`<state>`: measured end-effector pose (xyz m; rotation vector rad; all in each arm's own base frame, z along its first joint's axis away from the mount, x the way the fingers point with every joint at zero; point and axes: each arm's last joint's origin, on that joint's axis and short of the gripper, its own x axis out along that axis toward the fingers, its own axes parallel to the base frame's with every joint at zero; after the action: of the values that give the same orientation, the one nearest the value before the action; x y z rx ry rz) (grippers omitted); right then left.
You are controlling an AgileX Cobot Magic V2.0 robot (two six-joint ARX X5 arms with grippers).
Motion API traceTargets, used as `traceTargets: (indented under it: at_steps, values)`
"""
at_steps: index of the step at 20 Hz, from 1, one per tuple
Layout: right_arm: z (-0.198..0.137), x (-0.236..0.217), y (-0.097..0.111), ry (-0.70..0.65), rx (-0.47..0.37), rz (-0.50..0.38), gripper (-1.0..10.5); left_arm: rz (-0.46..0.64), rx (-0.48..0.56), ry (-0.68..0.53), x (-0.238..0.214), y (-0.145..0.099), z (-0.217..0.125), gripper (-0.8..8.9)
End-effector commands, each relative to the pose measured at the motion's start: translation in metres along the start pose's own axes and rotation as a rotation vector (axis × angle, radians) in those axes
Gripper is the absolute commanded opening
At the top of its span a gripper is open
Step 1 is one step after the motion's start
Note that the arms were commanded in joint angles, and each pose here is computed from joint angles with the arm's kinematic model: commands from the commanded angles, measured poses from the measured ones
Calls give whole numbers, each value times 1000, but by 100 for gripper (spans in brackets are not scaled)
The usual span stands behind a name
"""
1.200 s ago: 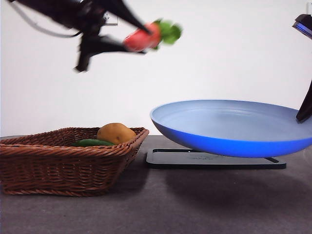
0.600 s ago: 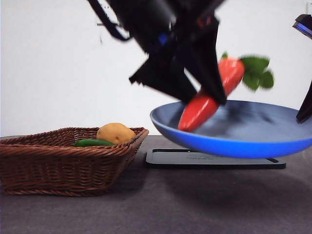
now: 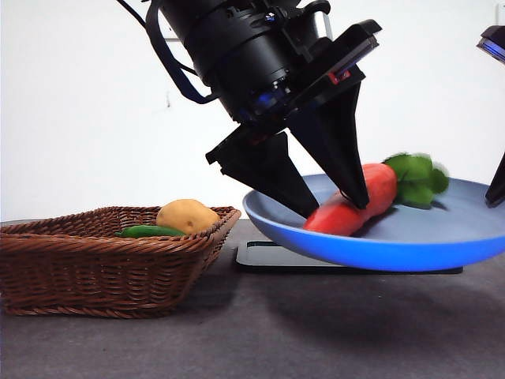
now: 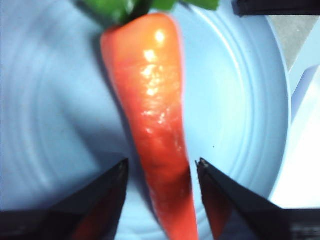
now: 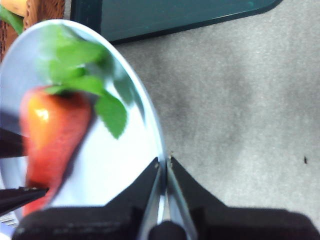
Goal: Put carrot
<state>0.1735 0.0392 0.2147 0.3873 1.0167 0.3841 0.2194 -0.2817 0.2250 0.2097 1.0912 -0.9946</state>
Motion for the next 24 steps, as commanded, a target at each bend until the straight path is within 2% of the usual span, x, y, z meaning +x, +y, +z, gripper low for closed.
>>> traceTargets:
  at_steps: [1,7,10,17,21,24]
  values:
    - [4,-2,3,-15,12,13,6,-6,5,0,2,-4,3,263]
    - [3,12,-5,93,63,-25,6,-2,22,-66,-52,-14,13,262]
    - [18,25,-7,131,63,-39,6,6,50,-92,-88,-19,10,262]
    - [114,61,-9,108,63,-55,6,125,65,-116,-149,-27,-17,261]
    - [157,100,-17,124,72,-60,6,157,62,-104,-160,-29,-25,260]
    - [176,124,-27,135,91,-67,6,175,61,-105,-160,-28,-25,260]
